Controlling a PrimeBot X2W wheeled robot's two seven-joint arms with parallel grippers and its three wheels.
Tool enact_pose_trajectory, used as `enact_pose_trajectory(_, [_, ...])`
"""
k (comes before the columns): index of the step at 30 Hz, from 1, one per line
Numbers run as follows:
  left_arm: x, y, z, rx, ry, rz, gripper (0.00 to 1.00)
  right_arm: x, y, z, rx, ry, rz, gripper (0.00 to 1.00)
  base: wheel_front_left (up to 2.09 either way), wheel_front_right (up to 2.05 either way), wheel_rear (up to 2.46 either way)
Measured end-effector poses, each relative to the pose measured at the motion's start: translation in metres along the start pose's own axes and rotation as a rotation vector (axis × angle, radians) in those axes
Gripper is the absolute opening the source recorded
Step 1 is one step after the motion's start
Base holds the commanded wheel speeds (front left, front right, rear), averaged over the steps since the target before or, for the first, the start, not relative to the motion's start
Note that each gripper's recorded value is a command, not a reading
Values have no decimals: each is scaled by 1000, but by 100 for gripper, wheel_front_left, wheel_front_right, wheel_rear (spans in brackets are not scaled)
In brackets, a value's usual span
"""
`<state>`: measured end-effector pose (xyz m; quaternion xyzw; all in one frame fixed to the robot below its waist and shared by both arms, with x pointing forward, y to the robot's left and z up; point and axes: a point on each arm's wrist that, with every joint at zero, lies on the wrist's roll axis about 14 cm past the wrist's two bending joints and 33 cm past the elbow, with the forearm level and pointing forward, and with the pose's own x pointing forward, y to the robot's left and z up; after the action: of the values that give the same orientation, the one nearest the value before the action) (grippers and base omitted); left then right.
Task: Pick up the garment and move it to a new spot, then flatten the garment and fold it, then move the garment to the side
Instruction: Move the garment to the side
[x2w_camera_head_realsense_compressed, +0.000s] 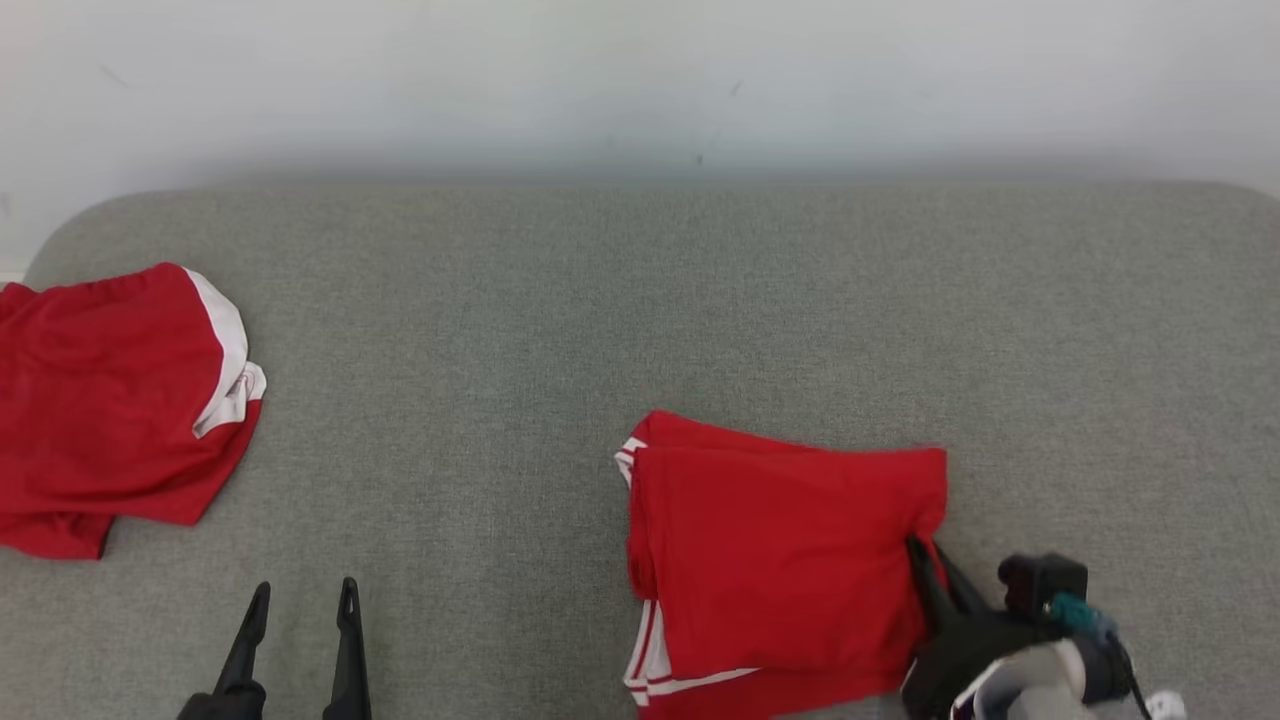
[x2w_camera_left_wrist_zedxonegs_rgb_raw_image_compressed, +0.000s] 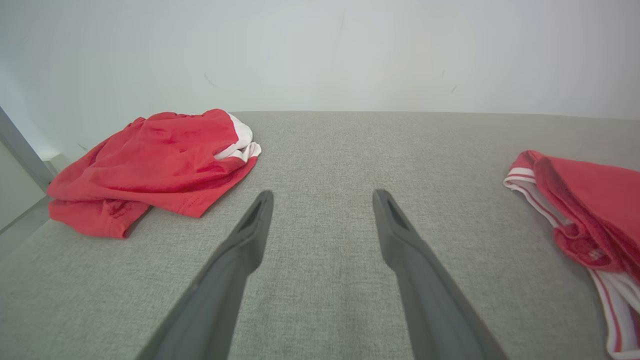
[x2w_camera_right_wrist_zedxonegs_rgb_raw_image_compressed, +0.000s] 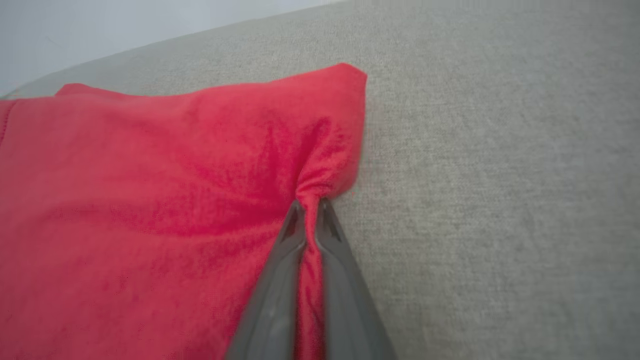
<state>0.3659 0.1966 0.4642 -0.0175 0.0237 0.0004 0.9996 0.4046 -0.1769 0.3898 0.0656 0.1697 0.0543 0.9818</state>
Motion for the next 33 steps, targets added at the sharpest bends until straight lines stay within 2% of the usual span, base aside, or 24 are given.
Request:
enact_pose_trajectory(8, [15, -3, -2, -4, 3, -13, 100, 39, -16, 68, -121, -114, 18, 0, 0, 0, 0])
enact_pose_trajectory(17, [53, -21, 1, -16, -27, -73, 100, 80, -73, 114, -276, -118, -54, 0, 0, 0, 0])
enact_pose_trajectory(21, [69, -23, -5, 10, -23, -102, 100, 96, -99, 141, -328, -145, -96, 0, 0, 0, 0])
enact_pose_trajectory(33, [123, -71, -25, 74, -55, -315, 100, 86, -201, 185, -452, -154, -313, 0, 0, 0, 0])
